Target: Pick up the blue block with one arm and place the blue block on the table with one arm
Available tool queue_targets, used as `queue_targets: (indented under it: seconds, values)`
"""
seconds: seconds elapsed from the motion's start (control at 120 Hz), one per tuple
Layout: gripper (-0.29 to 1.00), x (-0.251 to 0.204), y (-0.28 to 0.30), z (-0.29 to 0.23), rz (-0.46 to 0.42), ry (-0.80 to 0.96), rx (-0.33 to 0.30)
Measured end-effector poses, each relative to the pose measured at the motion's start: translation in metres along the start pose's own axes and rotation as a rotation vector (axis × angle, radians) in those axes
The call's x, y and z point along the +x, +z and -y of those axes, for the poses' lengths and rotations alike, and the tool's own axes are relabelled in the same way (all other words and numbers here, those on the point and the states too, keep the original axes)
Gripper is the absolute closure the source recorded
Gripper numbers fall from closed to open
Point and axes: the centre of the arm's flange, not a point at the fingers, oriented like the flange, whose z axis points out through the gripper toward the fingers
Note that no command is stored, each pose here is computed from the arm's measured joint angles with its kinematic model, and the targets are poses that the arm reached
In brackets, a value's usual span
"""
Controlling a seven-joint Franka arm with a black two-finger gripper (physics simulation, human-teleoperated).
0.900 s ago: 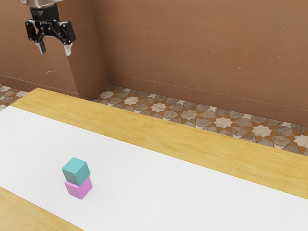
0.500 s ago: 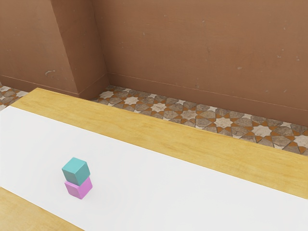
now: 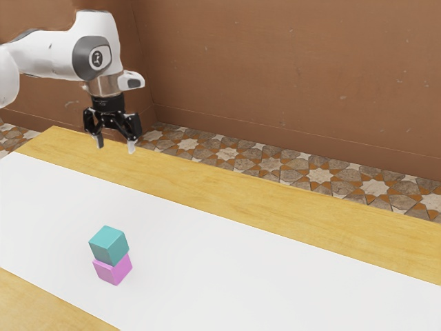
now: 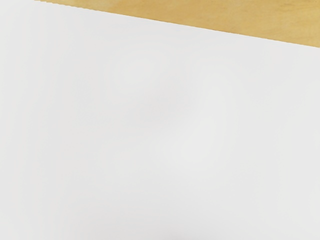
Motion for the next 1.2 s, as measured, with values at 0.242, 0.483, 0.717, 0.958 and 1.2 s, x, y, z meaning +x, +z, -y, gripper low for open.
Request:
queue_targets:
  seconds: [0.242,0.483,0.717,0.958,1.2]
  values:
    - [0.00,-0.034,0.068,-0.019,-0.036,0.067,0.009]
    - [0.00,-0.110,0.131,-0.008,-0.181,0.068,-0.019]
    - [0.00,-0.134,0.115,-0.003,-0.312,0.130,0.007]
    - [0.00,-0.155,0.102,-0.019,-0.248,0.183,-0.015]
    - [0.00,-0.183,0.124,-0.025,-0.109,0.176,-0.058]
